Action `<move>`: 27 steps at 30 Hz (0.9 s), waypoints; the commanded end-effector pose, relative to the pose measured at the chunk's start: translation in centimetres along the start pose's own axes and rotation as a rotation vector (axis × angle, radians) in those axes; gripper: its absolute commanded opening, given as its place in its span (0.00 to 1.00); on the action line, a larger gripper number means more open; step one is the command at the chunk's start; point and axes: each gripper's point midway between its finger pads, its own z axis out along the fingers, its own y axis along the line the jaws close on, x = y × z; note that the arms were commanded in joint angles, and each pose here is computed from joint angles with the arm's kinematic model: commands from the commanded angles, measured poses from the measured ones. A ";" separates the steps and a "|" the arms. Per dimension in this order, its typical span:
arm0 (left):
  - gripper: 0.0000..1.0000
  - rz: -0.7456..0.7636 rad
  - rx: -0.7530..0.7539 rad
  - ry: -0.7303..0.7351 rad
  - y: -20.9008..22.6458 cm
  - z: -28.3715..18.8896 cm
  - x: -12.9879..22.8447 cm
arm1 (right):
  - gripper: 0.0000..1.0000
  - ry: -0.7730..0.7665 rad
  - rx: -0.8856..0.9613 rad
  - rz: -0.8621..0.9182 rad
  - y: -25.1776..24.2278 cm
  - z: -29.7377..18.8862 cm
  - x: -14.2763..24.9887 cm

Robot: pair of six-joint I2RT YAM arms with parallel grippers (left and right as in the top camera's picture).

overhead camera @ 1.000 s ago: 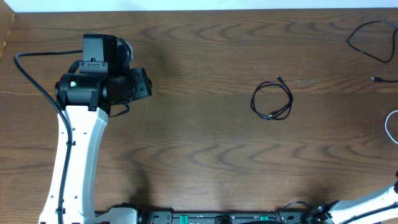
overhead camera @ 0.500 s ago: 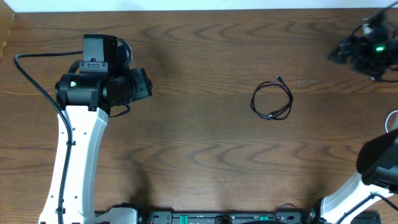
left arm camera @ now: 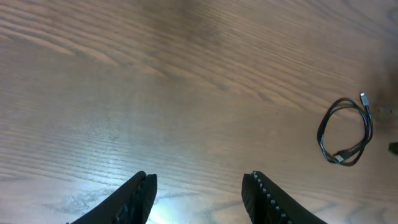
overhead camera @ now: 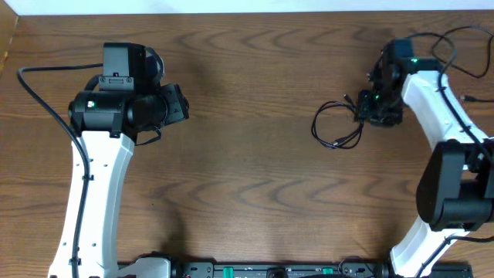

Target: Untangle cables

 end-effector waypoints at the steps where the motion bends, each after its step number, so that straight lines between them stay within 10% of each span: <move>1: 0.50 -0.001 -0.009 -0.003 0.1 0.0 -0.2 | 0.27 -0.037 0.072 0.058 -1.2 1.2 0.3; 27: 0.50 -0.001 -0.009 -0.003 0.1 0.0 -0.2 | 0.01 -0.130 0.051 0.011 -0.7 5.2 1.3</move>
